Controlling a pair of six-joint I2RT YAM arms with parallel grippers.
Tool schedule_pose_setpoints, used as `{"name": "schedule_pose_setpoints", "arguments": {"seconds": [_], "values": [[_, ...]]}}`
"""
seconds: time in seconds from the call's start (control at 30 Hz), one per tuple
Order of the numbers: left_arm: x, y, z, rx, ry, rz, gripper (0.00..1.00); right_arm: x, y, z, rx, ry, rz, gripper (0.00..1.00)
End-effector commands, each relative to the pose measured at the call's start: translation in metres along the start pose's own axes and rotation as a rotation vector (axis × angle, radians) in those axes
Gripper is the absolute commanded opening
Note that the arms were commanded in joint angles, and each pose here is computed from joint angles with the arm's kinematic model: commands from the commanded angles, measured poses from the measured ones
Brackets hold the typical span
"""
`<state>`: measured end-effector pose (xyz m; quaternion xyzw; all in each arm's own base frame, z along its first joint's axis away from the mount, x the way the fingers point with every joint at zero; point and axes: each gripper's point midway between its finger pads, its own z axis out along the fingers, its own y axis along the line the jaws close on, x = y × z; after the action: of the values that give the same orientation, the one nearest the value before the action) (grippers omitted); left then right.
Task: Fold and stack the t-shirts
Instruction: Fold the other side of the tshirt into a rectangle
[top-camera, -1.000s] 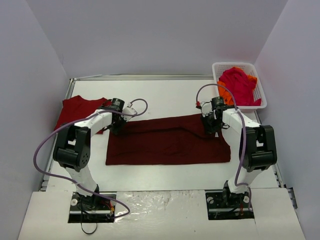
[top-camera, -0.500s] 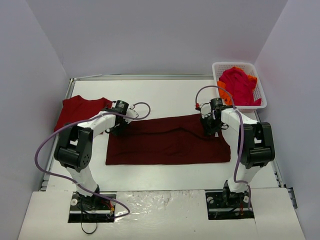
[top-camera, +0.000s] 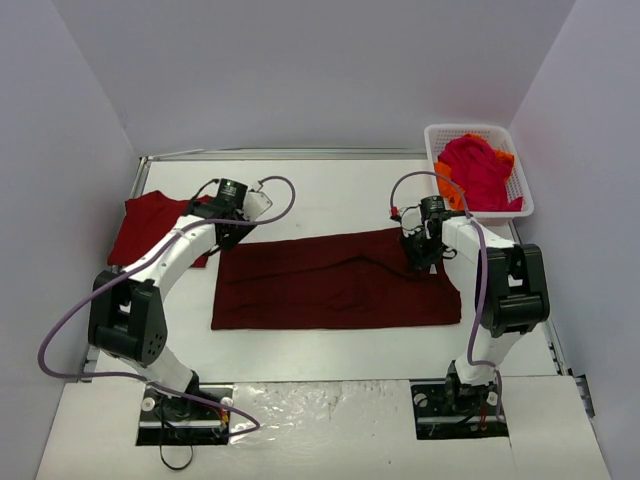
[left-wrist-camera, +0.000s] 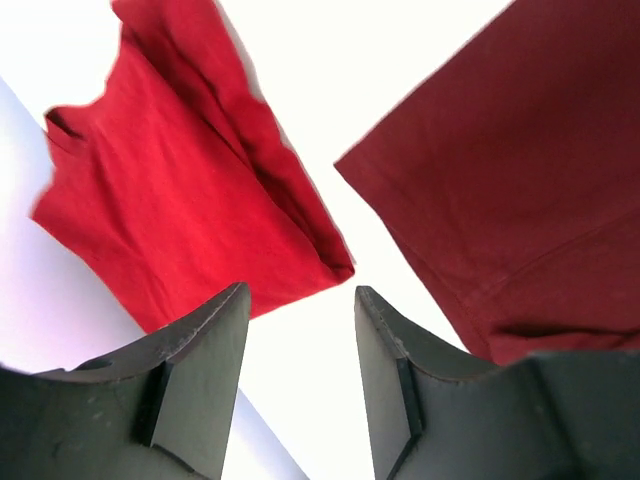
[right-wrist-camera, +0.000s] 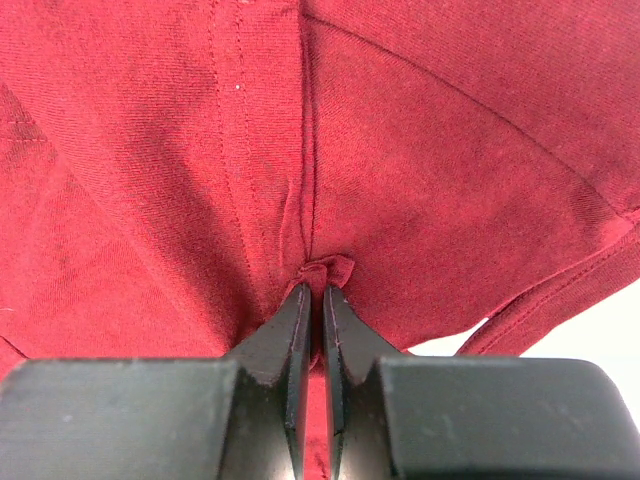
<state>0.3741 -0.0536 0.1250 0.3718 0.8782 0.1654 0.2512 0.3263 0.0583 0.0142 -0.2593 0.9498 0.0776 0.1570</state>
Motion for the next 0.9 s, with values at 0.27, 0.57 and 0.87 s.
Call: {"name": "schedule_pose_setpoints", "arguments": {"seconds": [0.27,0.57,0.87], "values": [[-0.032,-0.025,-0.006,0.181,-0.089,-0.089,0.40,0.013,0.010,0.008,-0.043,0.063,-0.005,0.00],[-0.030,-0.035,-0.001,0.215,-0.093,-0.096,0.37,0.016,0.005,-0.004,0.007,0.065,-0.033,0.00],[-0.025,-0.036,0.000,0.214,-0.082,-0.097,0.38,-0.019,0.043,-0.060,-0.181,-0.102,-0.142,0.40]]}}
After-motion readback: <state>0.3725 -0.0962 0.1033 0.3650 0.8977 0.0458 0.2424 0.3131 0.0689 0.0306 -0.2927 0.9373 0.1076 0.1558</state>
